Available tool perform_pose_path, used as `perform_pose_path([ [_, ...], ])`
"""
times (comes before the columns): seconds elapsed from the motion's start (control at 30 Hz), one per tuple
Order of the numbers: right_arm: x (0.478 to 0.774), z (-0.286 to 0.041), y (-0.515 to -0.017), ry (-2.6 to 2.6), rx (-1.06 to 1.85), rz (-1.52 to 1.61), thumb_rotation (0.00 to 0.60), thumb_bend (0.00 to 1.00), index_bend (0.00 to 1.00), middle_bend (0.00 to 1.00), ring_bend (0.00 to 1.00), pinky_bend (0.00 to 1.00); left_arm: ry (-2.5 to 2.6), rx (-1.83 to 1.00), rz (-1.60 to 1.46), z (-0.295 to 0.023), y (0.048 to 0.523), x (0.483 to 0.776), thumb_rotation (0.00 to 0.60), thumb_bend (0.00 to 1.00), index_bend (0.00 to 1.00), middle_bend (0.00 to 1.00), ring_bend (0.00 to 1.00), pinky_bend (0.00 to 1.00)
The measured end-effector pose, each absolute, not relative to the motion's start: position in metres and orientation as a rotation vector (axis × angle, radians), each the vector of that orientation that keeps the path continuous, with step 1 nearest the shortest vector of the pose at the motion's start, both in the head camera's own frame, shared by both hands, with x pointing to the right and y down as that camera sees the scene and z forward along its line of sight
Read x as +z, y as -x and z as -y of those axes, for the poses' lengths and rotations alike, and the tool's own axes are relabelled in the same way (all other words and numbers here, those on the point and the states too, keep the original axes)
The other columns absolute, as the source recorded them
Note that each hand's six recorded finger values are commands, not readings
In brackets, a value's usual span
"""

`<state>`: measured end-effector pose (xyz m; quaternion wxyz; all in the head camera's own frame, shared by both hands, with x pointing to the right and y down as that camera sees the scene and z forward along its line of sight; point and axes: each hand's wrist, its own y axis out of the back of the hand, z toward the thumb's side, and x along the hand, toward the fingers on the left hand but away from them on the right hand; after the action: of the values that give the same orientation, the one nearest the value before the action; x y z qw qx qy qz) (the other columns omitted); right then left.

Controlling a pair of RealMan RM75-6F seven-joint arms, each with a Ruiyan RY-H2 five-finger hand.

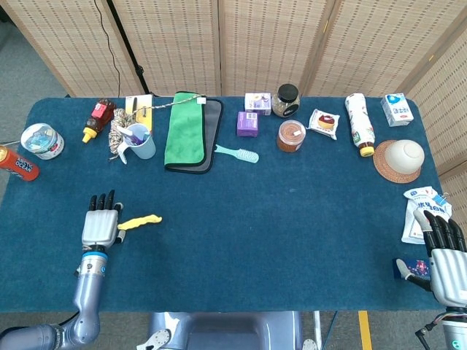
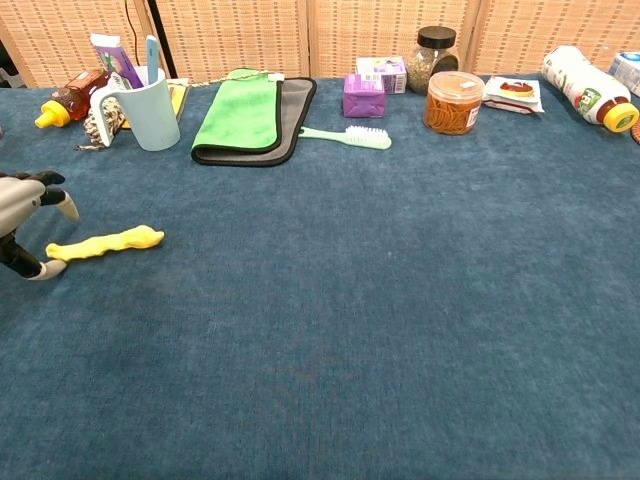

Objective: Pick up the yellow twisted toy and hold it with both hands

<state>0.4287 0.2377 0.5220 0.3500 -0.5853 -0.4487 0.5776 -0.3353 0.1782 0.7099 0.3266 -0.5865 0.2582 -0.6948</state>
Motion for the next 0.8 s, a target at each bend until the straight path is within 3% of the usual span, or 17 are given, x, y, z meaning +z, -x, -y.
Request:
perform_pose_path([
  [0.8,0.52,-0.238,-0.433,1.511,1.503,1.171,0.6,0.29,0.06,0.06,0.0,0.0,1.627,-1.738,-0.752,-0.176,0.31,0.7,0.518,0.29,0.26,0.0,0.0,0.0],
])
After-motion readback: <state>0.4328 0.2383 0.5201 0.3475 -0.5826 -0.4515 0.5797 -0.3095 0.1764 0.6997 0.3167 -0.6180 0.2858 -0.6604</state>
